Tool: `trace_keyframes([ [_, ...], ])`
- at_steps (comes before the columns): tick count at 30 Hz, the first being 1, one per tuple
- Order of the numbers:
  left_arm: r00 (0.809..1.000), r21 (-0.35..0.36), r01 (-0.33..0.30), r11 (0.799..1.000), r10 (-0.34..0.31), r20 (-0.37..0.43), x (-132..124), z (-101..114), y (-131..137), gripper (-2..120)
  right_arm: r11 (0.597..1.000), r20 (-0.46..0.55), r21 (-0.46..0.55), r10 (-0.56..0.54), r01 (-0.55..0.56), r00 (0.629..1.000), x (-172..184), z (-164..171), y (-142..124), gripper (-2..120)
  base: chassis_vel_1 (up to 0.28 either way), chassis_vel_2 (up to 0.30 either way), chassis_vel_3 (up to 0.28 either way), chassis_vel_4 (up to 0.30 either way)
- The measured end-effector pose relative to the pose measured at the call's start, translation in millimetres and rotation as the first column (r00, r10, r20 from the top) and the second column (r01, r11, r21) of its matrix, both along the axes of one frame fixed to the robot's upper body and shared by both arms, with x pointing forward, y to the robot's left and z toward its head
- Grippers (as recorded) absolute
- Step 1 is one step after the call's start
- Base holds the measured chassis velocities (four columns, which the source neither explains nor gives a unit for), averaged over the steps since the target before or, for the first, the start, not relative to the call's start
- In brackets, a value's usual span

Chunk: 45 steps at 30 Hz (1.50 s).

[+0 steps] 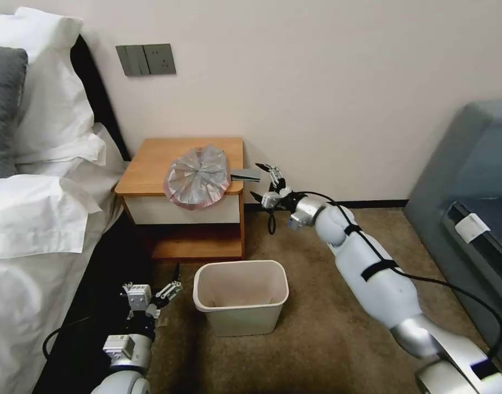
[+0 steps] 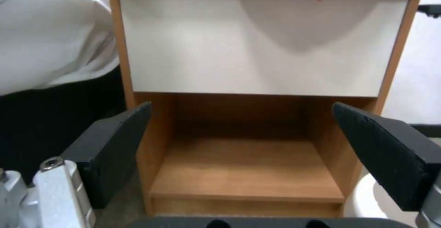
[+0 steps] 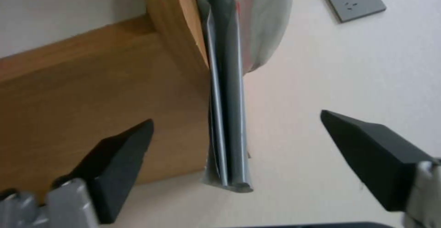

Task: Pick up the garbage bag from the table and place it over the trash can.

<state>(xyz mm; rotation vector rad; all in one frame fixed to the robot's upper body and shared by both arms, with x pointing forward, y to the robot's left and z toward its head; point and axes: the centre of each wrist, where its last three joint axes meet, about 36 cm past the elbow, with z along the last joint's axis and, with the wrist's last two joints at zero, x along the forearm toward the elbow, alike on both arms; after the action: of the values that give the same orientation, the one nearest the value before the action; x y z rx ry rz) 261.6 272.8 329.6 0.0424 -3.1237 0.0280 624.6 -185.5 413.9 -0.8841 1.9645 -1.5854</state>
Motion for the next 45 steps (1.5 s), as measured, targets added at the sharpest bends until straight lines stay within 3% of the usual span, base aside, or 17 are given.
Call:
trace_keyframes([
  [9, 1.0, 0.0, -0.019, 1.0, 0.019, -0.001, -0.6, -0.6, 1.5, 98, 1.0, -0.01, -0.014, 0.004, -0.004, 1.0, 0.7, -2.9, -0.6, 57, 0.0, 0.0, 0.0, 0.0],
  [11, 1.0, 0.0, -0.019, 1.0, 0.019, -0.001, -0.6, -0.6, 1.5, 98, 1.0, -0.01, -0.014, 0.004, -0.004, 1.0, 0.7, -2.9, -0.6, 57, 0.0, 0.0, 0.0, 0.0],
  [12, 1.0, -0.002, -0.019, 1.0, 0.019, 0.001, -0.4, 0.1, 0.4, 98, 1.0, -0.01, -0.013, 0.004, -0.004, 1.0, 0.3, -1.0, -2.0, 45, 0.0, 0.0, 0.0, 0.0],
  [18, 1.0, -0.006, -0.021, 1.0, 0.021, 0.0, -0.9, -0.2, -0.9, 98, 1.0, -0.014, -0.007, 0.001, -0.001, 1.0, -0.9, -0.7, -2.1, 31, 0.0, 0.0, 0.0, 0.0],
  [20, 1.0, -0.006, -0.022, 1.0, 0.022, -0.001, -1.7, 0.0, -1.1, 98, 1.0, -0.016, -0.004, 0.0, 0.0, 1.0, -1.4, -1.3, -1.4, 18, 0.0, 0.0, 0.0, 0.0],
  [24, 1.0, -0.004, -0.027, 1.0, 0.027, -0.001, -2.0, 0.2, -0.1, 98, 1.0, -0.015, -0.001, 0.0, 0.0, 1.0, -2.0, -0.9, -2.1, 4, 0.0, 0.0, 0.0, 0.0],
  [33, 0.999, -0.004, -0.034, 0.999, 0.034, -0.001, -2.0, 0.2, 0.3, 98, 1.0, -0.01, 0.015, -0.001, 0.001, 1.0, -3.9, 6.5, -1.6, 0, 0.0, 0.0, 0.0, 0.0],
  [38, 0.999, -0.007, -0.047, 0.999, 0.047, 0.005, -2.8, 3.3, 3.0, 98, 0.997, -0.03, 0.075, -0.005, 0.007, 1.0, -23.9, 11.8, -3.0, 0, 0.0, 0.0, 0.0, 0.0],
  [45, 0.997, -0.029, -0.06, 0.998, 0.061, 0.036, -1.5, 20.2, 4.8, 98, 0.962, -0.212, 0.259, -0.026, 0.082, 0.977, -78.7, -1.6, 5.7, 0, 0.0, 0.0, 0.0, 0.0],
])
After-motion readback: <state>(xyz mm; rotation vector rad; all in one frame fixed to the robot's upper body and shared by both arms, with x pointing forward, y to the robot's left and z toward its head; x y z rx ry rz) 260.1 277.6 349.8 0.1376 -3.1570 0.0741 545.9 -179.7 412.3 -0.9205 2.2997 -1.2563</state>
